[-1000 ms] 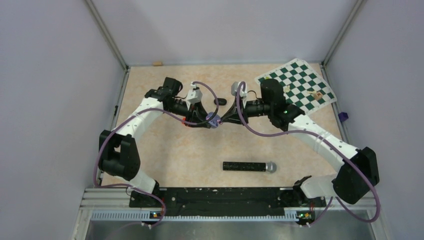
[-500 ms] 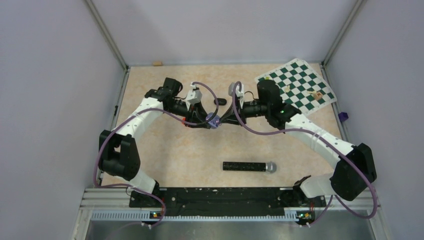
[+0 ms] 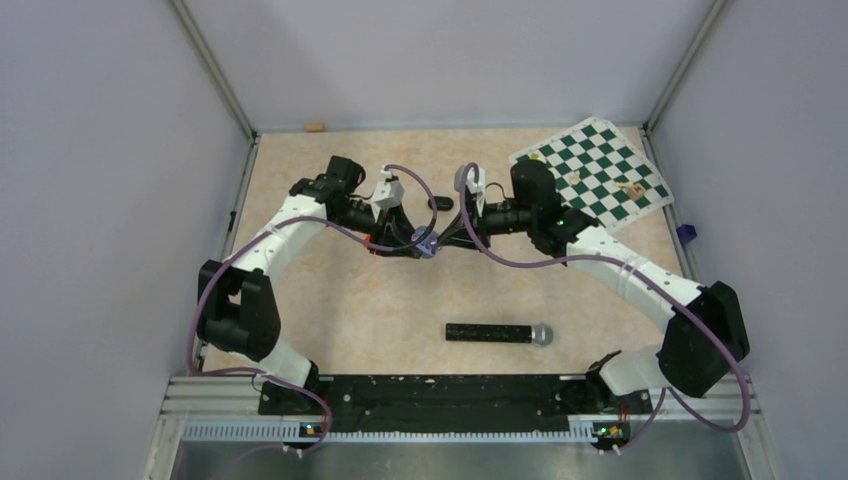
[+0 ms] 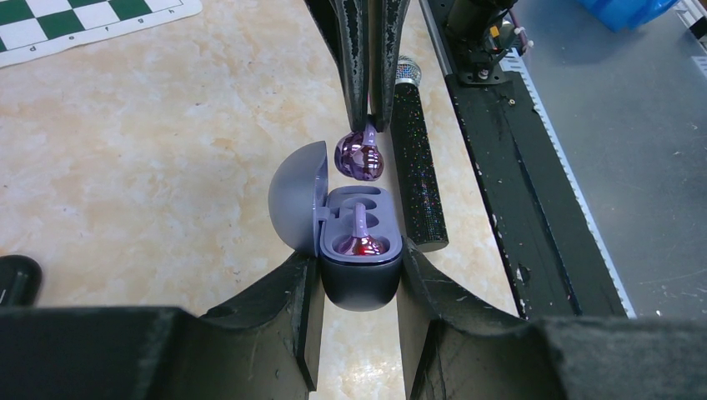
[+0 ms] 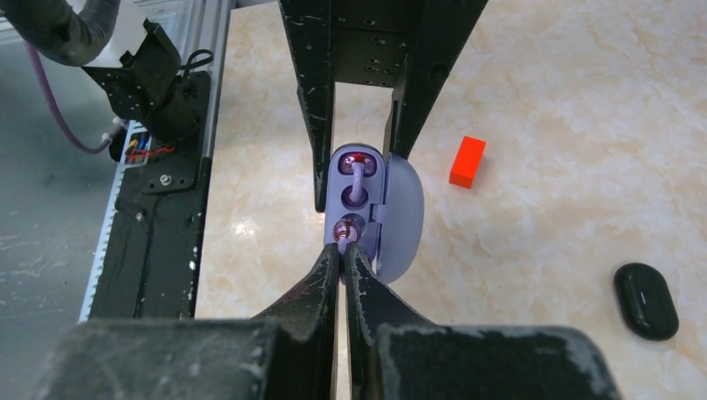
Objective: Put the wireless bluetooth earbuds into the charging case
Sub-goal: Place the earbud in the charging case.
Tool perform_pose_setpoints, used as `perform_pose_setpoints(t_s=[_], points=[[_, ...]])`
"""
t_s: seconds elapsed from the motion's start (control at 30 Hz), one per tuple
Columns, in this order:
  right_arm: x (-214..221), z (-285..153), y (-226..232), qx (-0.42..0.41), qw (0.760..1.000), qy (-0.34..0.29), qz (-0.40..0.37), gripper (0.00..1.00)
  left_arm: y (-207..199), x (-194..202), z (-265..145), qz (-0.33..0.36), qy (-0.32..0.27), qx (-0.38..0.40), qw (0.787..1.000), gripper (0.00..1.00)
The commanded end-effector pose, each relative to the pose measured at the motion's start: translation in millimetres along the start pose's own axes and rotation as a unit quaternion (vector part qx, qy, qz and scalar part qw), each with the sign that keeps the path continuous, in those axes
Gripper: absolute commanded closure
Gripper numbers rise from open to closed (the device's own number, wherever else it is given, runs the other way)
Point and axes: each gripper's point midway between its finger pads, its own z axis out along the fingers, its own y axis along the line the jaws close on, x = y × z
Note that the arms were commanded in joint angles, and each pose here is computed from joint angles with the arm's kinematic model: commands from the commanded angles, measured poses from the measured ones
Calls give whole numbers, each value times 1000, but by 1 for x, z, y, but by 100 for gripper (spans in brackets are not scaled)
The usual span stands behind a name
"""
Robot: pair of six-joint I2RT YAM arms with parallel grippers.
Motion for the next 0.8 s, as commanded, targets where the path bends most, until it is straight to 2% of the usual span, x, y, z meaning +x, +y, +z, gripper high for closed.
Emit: perform_pose_setpoints(t_s=[0.0, 0.77], points=[[-8, 6, 4, -8, 1000, -13, -17, 100, -10, -22, -4, 37, -21, 5, 999, 100], [-1, 10, 3, -8, 1000, -3, -10, 100, -11, -23, -4, 39, -21, 5, 999, 100]])
